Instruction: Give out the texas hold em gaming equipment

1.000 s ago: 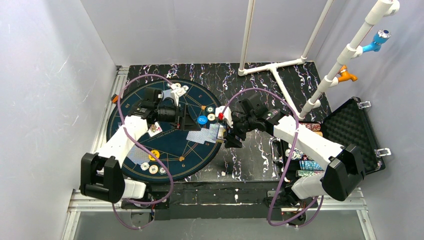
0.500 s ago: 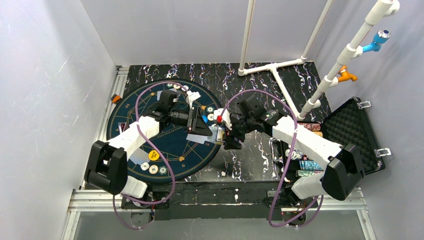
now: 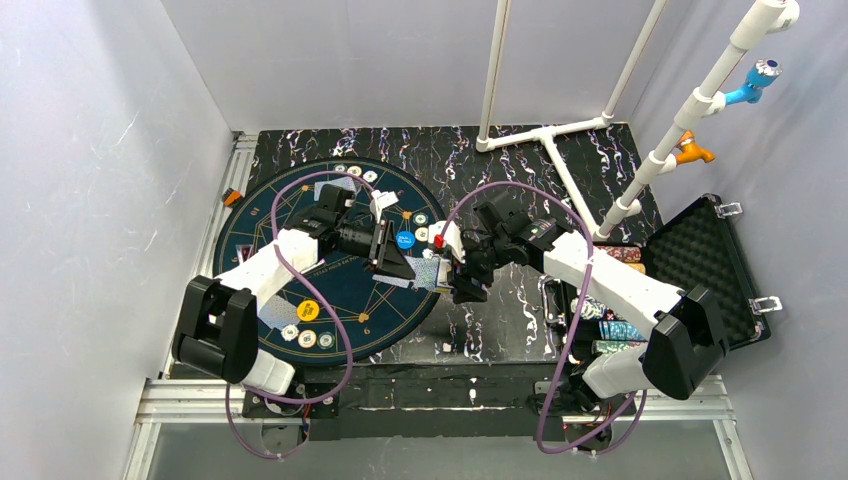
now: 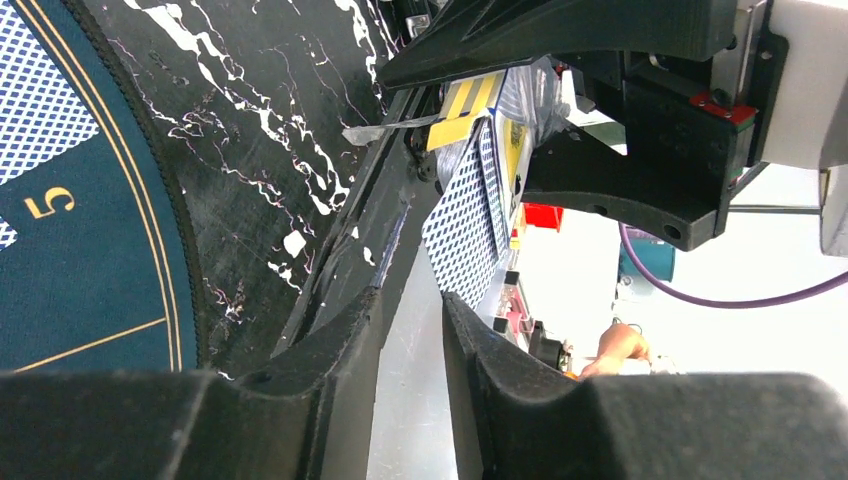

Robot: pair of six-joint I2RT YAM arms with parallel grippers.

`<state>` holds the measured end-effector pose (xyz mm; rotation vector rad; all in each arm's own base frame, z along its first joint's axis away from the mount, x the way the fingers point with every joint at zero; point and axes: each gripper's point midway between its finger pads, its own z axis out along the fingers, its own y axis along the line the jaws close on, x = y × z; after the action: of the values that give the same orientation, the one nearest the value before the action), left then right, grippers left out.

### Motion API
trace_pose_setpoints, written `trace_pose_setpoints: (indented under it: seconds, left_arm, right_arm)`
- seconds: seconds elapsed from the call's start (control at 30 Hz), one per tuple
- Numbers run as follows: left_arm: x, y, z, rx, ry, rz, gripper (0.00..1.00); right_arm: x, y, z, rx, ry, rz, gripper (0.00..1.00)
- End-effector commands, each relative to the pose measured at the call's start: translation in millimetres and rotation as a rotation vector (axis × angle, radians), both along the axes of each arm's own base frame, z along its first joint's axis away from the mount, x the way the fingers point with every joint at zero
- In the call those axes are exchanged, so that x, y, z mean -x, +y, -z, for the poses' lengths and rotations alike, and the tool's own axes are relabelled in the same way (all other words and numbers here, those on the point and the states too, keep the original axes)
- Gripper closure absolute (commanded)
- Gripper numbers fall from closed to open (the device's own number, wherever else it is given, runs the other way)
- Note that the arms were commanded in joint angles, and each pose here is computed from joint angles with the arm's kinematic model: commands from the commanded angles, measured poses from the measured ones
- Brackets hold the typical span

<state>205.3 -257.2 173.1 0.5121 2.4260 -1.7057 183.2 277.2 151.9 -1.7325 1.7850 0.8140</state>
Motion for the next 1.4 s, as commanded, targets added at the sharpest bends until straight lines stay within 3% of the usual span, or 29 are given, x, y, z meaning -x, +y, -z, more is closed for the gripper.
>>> trace_pose_setpoints:
  seconds: [0.0, 0.1, 0.17, 0.4, 0.53, 0.83, 1.23, 1.37]
  left_arm:
    - [8, 2, -23, 0.07, -0.046, 0.028, 0.69]
    - [13, 0, -35, 0.132, -0.047, 0.04, 0.46]
    - [13, -1, -38, 0.156, -0.041, 0.044, 0.36]
    - [7, -18, -26, 0.121, -0.025, 0.039, 0.31]
    - [5, -25, -13, 0.093, 0.029, 0.039, 0.39]
    - [7, -12, -7, 0.082, 0.05, 0.018, 0.71]
    - [6, 9, -14, 0.098, 0.041, -0.028, 0.83]
    - [3, 17, -19, 0.098, 0.022, -0.051, 0.93]
  right_arm:
    - [-4, 14, -25, -0.098, -0.063, -0.038, 0.99]
    - [-4, 14, -25, -0.095, -0.066, -0.036, 0.99]
    - [-5, 14, -25, -0.097, -0.065, -0.035, 0.99]
    - [-5, 18, -29, -0.112, -0.06, -0.042, 0.99]
    - [-5, 19, -32, -0.117, -0.06, -0.045, 0.99]
    - [-2, 15, -31, -0.114, -0.065, -0.047, 0.99]
    - [-2, 15, -31, -0.113, -0.068, -0.046, 0.99]
    - [-3, 14, -30, -0.108, -0.07, -0.042, 0.99]
